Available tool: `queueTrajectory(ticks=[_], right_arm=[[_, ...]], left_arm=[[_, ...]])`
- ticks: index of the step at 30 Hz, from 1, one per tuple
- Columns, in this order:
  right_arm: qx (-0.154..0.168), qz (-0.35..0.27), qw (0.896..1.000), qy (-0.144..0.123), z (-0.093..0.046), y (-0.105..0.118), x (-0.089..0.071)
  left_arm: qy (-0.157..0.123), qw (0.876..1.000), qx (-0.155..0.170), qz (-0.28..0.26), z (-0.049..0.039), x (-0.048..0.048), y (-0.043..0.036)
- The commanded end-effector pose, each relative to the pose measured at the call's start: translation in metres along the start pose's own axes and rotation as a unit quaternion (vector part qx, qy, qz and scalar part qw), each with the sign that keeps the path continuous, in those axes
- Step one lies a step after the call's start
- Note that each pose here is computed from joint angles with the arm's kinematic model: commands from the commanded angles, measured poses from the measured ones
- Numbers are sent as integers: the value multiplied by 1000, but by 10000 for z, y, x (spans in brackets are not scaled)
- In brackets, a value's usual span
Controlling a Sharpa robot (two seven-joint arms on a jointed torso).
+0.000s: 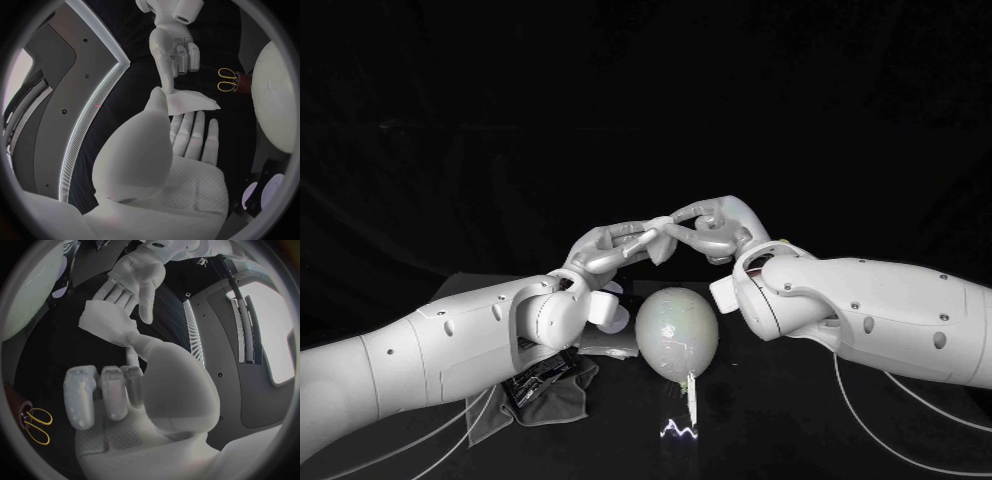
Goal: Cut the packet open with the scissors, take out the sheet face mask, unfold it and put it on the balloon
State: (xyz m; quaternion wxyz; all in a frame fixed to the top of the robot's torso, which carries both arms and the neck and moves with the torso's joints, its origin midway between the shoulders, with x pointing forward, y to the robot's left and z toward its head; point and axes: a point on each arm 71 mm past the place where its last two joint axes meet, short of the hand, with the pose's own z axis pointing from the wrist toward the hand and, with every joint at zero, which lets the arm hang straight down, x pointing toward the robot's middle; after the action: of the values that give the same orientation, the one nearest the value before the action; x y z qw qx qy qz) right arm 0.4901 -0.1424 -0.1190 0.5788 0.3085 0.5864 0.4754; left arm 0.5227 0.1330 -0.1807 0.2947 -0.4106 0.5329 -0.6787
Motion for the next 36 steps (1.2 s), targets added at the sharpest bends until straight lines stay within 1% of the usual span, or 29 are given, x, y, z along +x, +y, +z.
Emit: queueTrajectory(ticks=[1,12,28,31,36], right_arm=[[-6,8,1000,-2,10,14,13],[-7,14,1000,2,22,28,60],[-9,16,1000,1,38,34,76],[-6,15,1000,2,47,25,71],[8,10,1000,11,68,-9,69]], left_arm=[[15,999,10,-30,22,50,-17],[7,999,9,-41,61,64,-2],[-9,999,6,-36,75,54,5],[-13,999,5,-34,74,47,6],[-17,999,5,-32,73,45,5]])
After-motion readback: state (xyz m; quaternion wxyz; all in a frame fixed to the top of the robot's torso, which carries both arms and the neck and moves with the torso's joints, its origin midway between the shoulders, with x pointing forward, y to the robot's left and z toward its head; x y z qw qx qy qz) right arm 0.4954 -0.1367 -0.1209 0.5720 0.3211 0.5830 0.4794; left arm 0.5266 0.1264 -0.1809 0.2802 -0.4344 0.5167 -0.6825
